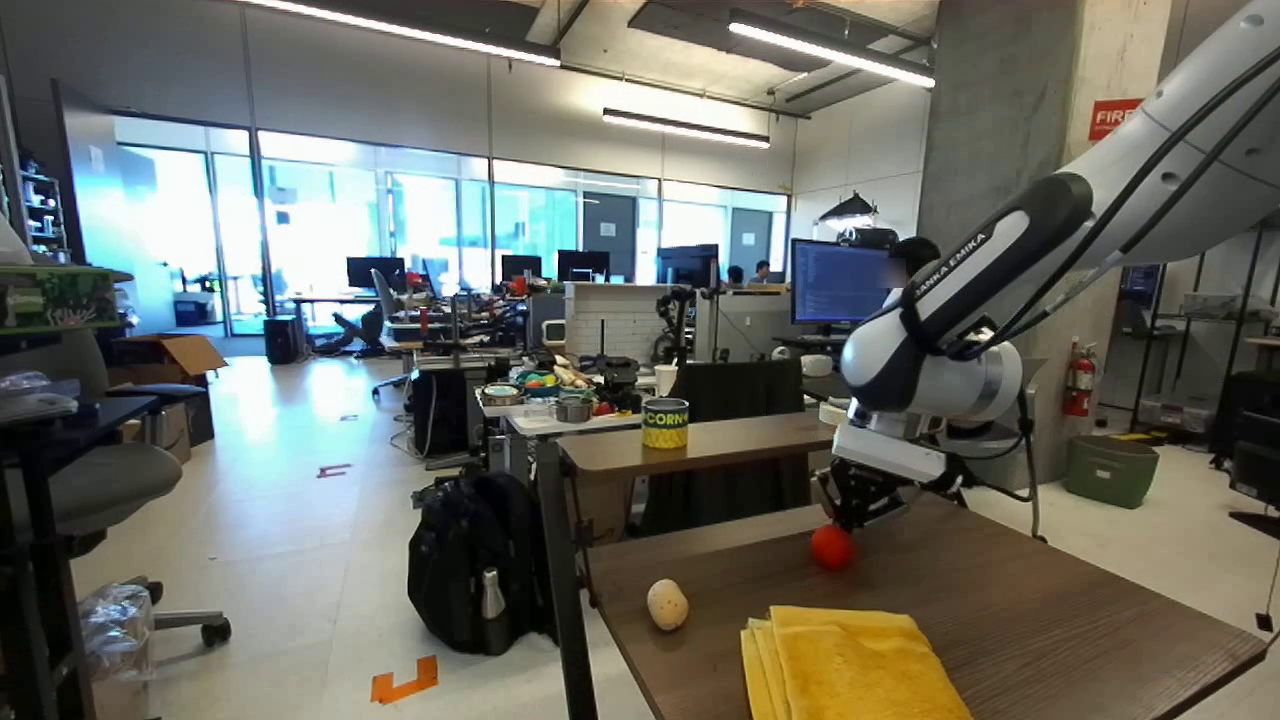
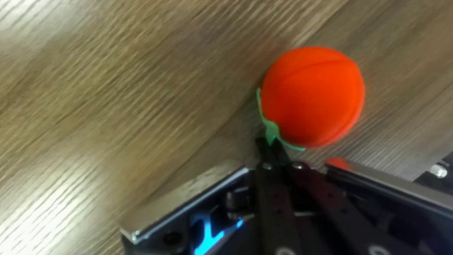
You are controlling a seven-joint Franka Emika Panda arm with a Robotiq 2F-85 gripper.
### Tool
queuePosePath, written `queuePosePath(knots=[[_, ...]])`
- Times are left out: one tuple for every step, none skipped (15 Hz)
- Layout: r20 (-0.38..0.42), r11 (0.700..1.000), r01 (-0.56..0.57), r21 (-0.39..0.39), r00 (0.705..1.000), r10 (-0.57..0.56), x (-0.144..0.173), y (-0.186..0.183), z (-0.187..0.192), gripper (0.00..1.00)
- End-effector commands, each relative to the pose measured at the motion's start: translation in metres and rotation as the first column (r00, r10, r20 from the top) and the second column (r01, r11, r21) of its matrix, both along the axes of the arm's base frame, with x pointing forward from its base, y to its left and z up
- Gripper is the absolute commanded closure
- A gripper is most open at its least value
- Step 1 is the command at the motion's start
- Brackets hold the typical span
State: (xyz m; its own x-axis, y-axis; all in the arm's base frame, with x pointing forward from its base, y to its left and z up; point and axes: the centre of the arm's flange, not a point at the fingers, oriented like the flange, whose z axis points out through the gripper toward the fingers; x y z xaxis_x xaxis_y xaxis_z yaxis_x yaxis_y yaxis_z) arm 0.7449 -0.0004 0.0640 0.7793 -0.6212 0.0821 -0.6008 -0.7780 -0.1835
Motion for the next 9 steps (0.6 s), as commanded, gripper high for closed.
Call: queuePosePath(knots=[[0.015,0.997,0.072,0.010,0.997,-0.072,-0.014,-0.057,0.017,1.00],[0.017,0.995,0.099,0.007,0.995,-0.099,-0.018,-0.073,0.018,1.00],[0.023,0.992,0.126,-0.002,0.992,-0.126,-0.023,-0.090,0.019,1.00],[0.033,0.988,0.155,-0.017,0.987,-0.155,-0.028,-0.107,0.021,1.00],[0.039,0.983,0.181,-0.031,0.983,-0.180,-0.033,-0.122,0.025,1.00],[0.055,0.976,0.215,-0.044,0.976,-0.212,-0.038,-0.138,0.027,1.00],[0.075,0.968,0.245,-0.058,0.968,-0.240,-0.044,-0.151,0.032,1.00],[0.105,0.958,0.278,-0.075,0.957,-0.269,-0.050,-0.162,0.038,1.00],[0.124,0.950,0.301,-0.083,0.949,-0.290,-0.053,-0.171,0.041,1.00]])
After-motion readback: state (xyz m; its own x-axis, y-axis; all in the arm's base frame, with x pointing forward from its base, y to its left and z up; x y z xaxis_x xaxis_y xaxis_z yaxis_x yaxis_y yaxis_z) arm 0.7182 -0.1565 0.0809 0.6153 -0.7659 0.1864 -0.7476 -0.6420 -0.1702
